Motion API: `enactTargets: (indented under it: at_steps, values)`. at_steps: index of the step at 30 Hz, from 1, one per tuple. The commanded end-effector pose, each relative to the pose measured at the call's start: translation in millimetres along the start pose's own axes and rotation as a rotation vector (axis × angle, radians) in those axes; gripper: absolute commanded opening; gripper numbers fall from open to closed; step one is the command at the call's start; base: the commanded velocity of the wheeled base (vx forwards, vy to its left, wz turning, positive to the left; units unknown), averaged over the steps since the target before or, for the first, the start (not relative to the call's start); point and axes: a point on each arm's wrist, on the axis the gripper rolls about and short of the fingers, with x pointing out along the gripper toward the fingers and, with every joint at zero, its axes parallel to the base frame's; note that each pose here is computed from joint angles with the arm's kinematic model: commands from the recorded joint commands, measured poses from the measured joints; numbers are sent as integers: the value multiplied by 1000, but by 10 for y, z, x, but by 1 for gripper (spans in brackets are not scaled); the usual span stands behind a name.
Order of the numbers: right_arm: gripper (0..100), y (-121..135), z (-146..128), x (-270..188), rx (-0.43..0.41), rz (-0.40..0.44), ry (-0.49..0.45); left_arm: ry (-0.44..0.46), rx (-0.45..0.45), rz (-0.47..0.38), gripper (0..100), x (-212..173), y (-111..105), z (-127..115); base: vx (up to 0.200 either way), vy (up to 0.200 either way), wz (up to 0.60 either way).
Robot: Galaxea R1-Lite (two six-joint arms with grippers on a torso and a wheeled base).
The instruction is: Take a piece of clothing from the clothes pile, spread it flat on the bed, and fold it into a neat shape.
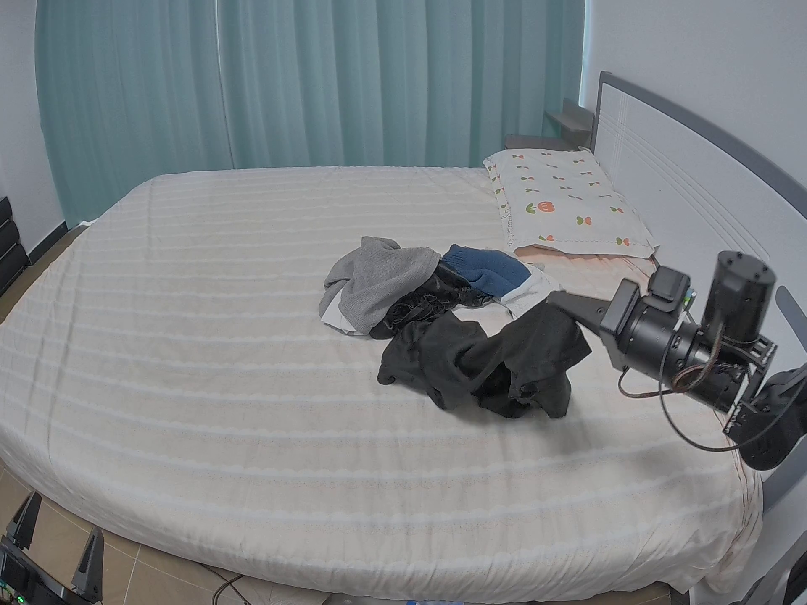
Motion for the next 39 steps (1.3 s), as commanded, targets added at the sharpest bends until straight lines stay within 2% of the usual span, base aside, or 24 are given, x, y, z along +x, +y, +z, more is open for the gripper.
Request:
enactTargets:
  at_steps: [1,2,3,4,5,7,8,9,12,17,20,23,26,30,33,36,39]
  values:
    - [0,713,330,-481,-48,206,-111,-68,-23,9,100,-29,7,146,0,0,0]
    - [0,723,333,-486,-49,207,-110,-84,-29,10,100,-38,10,205,0,0,0]
    - [0,788,342,-539,-44,198,-84,-171,-168,11,100,5,44,903,0,0,0]
    - [0,798,321,-538,-41,194,-65,-93,-205,11,100,140,45,945,0,0,0]
    - [0,796,297,-530,-39,189,-48,-13,-175,15,100,264,47,920,0,0,0]
    - [0,822,267,-525,-40,200,-36,92,-36,-30,100,427,41,890,0,0,0]
    - [0,822,267,-525,-40,200,-36,92,-36,-30,100,427,41,890,0,0,0]
    - [0,829,275,-515,-41,202,-38,190,5,-135,100,644,11,896,0,0,0]
    - [0,818,267,-461,-38,190,-33,315,11,-226,100,1032,-65,895,0,0,0]
    - [0,824,264,-490,-39,188,-36,472,27,-321,100,1743,-303,669,0,0,0]
    - [0,813,269,-496,-40,183,-40,502,30,-345,100,2000,-409,530,0,0,0]
    - [0,768,250,-491,-36,166,-31,544,-17,-397,100,2303,-668,317,0,0,0]
    - [0,769,253,-482,-36,168,-32,588,-46,-394,100,2486,-922,150,0,0,0]
    - [0,803,276,-489,-40,180,-41,674,-6,-402,100,2631,-1270,-130,0,0,0]
    - [0,805,264,-485,-38,182,-36,698,1,-410,100,2708,-1408,-233,0,0,0]
    - [0,796,269,-492,-37,181,-42,730,2,-406,100,2924,-1621,-447,0,0,0]
    - [0,793,276,-497,-37,178,-45,742,7,-394,100,3076,-1717,-592,0,0,0]
